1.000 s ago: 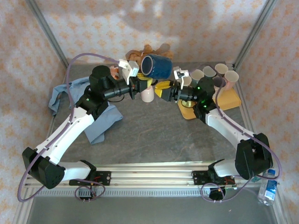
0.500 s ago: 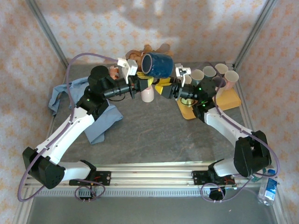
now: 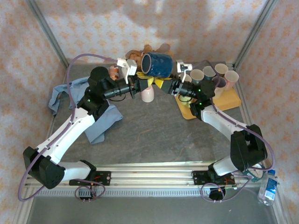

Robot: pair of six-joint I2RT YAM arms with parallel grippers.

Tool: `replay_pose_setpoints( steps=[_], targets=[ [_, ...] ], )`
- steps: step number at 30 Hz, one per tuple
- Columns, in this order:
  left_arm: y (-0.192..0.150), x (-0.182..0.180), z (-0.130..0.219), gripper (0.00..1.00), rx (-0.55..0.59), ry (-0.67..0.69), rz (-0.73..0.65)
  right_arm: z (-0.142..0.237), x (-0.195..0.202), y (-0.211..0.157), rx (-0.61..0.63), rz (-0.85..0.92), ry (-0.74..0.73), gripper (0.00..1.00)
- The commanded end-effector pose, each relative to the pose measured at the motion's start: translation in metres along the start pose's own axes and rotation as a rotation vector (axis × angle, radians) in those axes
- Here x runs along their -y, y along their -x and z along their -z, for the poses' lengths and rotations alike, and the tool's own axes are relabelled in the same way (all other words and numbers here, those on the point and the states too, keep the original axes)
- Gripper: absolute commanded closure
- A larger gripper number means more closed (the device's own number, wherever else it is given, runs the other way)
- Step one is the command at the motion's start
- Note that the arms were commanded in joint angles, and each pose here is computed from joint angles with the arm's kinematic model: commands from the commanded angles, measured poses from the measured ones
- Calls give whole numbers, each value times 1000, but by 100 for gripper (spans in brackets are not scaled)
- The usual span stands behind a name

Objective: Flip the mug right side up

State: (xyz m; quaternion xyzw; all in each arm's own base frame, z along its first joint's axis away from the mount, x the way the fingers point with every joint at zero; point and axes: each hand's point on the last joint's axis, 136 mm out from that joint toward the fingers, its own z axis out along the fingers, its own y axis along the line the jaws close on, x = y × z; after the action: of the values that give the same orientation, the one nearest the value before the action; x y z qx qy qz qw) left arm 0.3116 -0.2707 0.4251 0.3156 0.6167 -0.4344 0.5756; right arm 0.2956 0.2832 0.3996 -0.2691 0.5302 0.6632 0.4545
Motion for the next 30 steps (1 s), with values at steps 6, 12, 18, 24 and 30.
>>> replay_pose_setpoints(
  steps=[6,12,18,24,30],
  targets=[
    [30,13,5,100,126,-37,-60,-9,-37,34,122,112,110,67],
    [27,9,6,100,141,-19,-53,-9,-36,37,131,112,105,81],
    [25,3,7,100,133,9,-8,-8,-28,34,117,113,41,98],
    [12,-7,0,72,55,41,60,-4,-25,37,131,119,-29,100],
    [-2,-11,-4,35,2,44,78,3,-20,38,120,142,-146,100]
  ],
)
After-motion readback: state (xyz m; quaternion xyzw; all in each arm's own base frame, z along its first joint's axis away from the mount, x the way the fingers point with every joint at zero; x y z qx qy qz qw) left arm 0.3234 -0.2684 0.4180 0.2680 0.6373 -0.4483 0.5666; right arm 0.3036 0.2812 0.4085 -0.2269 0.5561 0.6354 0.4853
